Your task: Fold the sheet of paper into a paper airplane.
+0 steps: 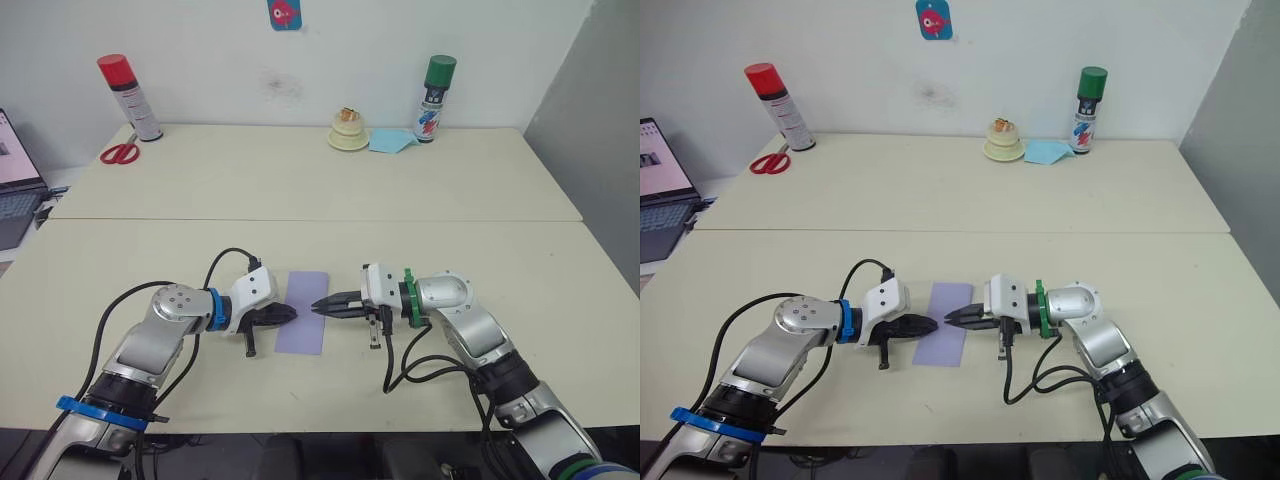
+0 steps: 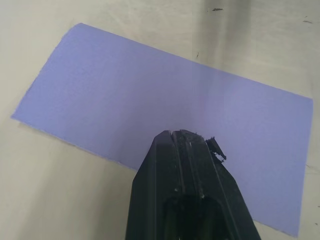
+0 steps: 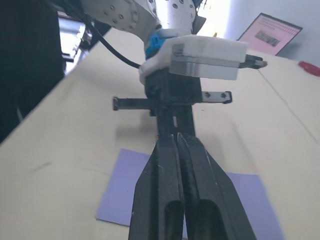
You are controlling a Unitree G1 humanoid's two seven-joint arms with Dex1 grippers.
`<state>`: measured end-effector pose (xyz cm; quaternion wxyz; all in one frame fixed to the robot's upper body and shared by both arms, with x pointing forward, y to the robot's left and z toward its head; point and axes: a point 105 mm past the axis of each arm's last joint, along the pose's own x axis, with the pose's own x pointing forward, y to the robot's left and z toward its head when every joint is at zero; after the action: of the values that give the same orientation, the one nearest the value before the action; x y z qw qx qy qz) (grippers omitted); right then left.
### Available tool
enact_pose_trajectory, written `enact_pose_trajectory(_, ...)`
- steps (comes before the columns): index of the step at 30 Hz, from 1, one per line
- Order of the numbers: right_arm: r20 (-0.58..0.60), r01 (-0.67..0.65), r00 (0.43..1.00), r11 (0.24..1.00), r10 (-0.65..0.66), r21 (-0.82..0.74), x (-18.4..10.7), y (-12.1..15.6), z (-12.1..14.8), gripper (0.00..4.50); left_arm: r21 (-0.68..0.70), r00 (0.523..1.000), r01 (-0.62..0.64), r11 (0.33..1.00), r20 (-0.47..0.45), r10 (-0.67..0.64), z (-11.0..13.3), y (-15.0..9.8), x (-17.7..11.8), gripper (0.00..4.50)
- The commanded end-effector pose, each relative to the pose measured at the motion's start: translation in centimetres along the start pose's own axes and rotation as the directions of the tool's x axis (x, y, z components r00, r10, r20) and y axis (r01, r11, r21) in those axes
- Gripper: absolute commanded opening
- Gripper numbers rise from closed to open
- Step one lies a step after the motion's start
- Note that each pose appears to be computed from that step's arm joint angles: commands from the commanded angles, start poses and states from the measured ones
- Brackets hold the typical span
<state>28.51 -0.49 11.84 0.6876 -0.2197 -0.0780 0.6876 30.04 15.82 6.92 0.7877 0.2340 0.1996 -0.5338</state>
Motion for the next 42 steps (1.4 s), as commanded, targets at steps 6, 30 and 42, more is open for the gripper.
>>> enact_pose_trajectory(6, -0.11, 0.064, 0.992, 0.998, -0.063, 0.005, 1.5, -0.4, -3.3, 0.12, -0.062, 0.995, 0.015, 0.998, -0.095, -0.021, -2.8, -0.8, 0.9, 0.0)
enact_pose_trajectory(30, -0.275, 0.231, 0.945, 0.958, -0.178, 0.171, 1.3, -1.9, -8.5, 0.12, -0.049, 0.993, 0.043, 0.998, -0.107, -0.048, -3.1, -1.5, 1.0, 0.0)
enact_pose_trajectory(42, -0.395, 0.413, 0.872, 0.868, -0.289, 0.277, 0.4, -3.6, -11.3, 0.12, -0.016, 0.992, 0.045, 0.999, -0.121, -0.047, -3.2, -1.2, 1.1, 0.0)
